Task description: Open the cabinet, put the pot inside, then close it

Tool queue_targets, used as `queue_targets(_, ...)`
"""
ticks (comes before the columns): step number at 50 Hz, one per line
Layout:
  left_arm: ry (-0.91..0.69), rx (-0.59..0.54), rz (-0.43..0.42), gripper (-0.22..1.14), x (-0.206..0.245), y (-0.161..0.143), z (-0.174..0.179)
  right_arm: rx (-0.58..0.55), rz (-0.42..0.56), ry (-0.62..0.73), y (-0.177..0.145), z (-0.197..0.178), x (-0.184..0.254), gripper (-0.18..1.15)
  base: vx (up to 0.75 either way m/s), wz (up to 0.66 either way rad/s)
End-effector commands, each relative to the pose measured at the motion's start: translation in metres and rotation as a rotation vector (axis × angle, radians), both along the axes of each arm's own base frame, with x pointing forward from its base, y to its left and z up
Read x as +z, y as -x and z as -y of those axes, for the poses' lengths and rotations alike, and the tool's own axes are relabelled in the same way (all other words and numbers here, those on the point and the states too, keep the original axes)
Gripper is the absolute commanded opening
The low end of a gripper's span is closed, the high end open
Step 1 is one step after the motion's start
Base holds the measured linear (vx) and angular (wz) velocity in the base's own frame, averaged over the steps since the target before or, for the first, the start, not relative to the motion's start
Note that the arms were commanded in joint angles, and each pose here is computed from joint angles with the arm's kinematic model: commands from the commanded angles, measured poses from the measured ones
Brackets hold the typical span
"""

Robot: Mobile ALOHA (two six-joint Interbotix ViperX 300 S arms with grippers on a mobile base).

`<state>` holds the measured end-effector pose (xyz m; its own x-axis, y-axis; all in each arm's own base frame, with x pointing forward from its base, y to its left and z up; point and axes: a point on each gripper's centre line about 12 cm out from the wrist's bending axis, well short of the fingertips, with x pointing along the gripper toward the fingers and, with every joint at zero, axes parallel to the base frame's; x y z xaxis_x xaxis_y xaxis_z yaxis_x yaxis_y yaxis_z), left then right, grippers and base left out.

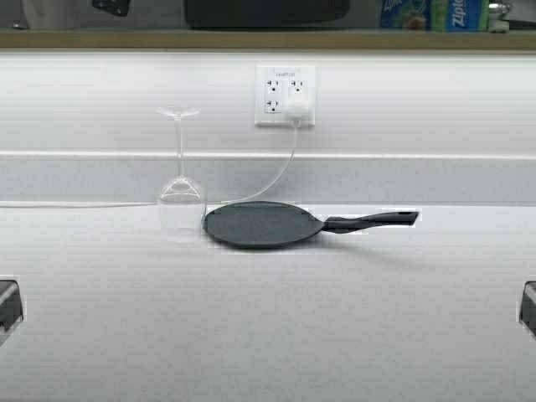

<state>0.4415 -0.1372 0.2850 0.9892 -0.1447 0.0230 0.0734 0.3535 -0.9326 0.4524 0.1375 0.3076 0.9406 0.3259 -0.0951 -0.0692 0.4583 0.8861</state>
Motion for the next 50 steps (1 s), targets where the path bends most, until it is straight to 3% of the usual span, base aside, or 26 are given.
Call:
queue_targets(1, -0.090, -0.048, 0.040, 0.02, 0.003, 0.009, 0.022, 0.078, 0.004, 0.004, 0.009, -0.033, -0.010, 0.06, 0.00, 0.00)
queue_targets(6, -0.072, -0.017, 0.109, 0.06, 0.010, 0.010, 0.019, 0.084, 0.032, -0.020, 0.009, -0.033, -0.007, 0.09, 0.00, 0.00)
queue_targets(9, -0.053, 0.012, 0.168, 0.14, 0.015, 0.011, 0.015, 0.088, 0.058, -0.035, 0.009, -0.034, -0.004, 0.17, 0.00, 0.00)
queue_targets(13, -0.026, 0.036, 0.225, 0.33, 0.019, 0.014, 0.011, 0.090, 0.085, -0.056, 0.009, -0.034, 0.002, 0.42, 0.00, 0.00)
queue_targets(18, 0.013, 0.046, 0.258, 0.63, 0.022, 0.016, 0.009, 0.078, 0.089, -0.089, 0.009, -0.033, 0.007, 0.82, 0.00, 0.00)
queue_targets(21, 0.033, 0.044, 0.260, 0.79, 0.023, 0.015, 0.009, 0.068, 0.089, -0.106, 0.008, -0.032, 0.009, 0.95, 0.00, 0.00)
queue_targets(26, 0.057, 0.042, 0.265, 0.93, 0.026, 0.015, 0.009, 0.067, 0.100, -0.111, 0.008, -0.032, 0.014, 0.96, 0.00, 0.00)
queue_targets(39, 0.068, 0.042, 0.302, 0.93, 0.040, 0.017, 0.008, 0.067, 0.145, -0.107, 0.011, -0.031, 0.036, 0.96, 0.00, 0.00)
queue_targets(50, 0.071, 0.043, 0.316, 0.93, 0.049, 0.028, 0.004, 0.053, 0.114, -0.086, 0.018, -0.024, 0.038, 0.96, 0.00, 0.00)
